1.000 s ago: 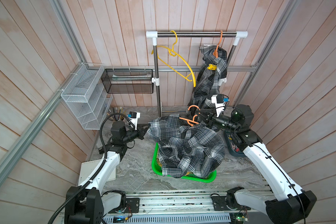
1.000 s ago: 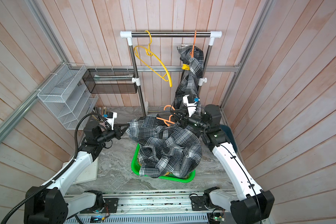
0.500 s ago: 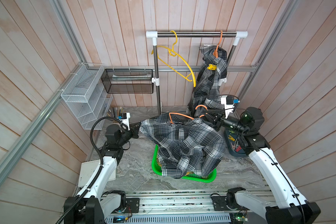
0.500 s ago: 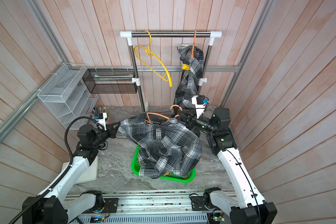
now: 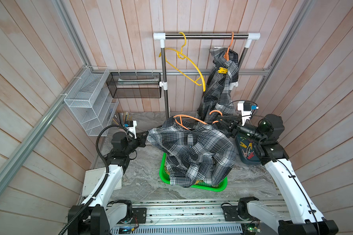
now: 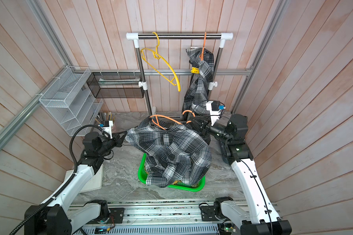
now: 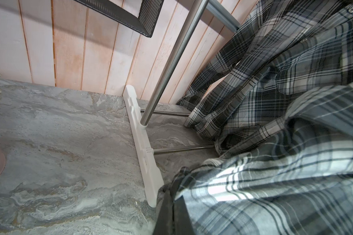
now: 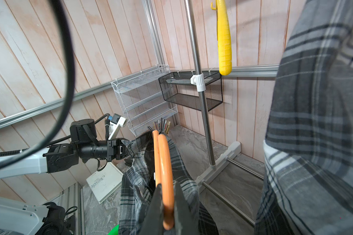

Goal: Remove the clothespins securing long-sleeve shirts to the hanger
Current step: Remove the long-sleeve shirt from the hanger.

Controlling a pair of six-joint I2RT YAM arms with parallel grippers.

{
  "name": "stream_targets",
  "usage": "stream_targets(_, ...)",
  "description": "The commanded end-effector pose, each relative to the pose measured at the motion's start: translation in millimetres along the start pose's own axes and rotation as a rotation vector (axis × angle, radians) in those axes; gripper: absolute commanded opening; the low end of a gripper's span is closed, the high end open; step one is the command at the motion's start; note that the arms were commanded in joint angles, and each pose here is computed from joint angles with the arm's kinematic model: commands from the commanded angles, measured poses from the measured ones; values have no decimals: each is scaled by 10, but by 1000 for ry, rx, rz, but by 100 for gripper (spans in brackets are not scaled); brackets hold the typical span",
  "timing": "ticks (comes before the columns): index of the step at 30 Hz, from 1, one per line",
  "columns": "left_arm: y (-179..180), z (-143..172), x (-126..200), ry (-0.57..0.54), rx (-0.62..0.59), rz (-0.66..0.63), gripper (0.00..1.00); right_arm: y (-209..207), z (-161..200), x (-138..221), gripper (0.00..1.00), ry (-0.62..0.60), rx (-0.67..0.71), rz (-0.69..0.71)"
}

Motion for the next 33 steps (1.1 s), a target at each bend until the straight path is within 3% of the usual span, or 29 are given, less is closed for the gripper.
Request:
stream_targets(1, 292, 106, 38, 1, 78, -155, 0, 18, -171, 145, 0, -60, 66, 47)
stream_targets(7, 261, 146, 75, 15, 88, -128, 0, 33, -199, 205, 0, -74, 72, 60)
stream_targets(10, 159, 176, 85, 48, 93, -41, 0, 48, -220, 211, 0, -88, 67, 50)
stream_targets(15, -285, 553, -80, 187, 17, 55, 0, 52, -266, 183, 0, -130, 58, 17)
stream_targets(23, -926, 1181, -302, 374, -50, 150, 0, 159, 20, -261, 0, -58, 27, 0)
stream_targets(27, -1068, 1076, -227, 342, -78, 145, 2, 206, 231, -432, 0, -14, 1, 4)
stream_targets(29, -1154, 904, -121, 266, -114, 137, 38, 184, 334, -464, 0, 2, -17, 17)
stream_targets(31, -1243, 712, 0, 178, -148, 125, 67, 166, 425, -489, 0, 20, -29, 25)
stream_targets(33, -1318, 537, 122, 99, -169, 121, 73, 164, 469, -500, 0, 28, -32, 34)
Point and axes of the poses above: each gripper's point midway between its finger pads, its own x axis back along the fingers, its own y axis along the line the jaws close on, z = x × y, the point moved 9 cm from there along x, back along the fingers, and after that the axes turned 14 degrees about x, right-handed, at the moved point
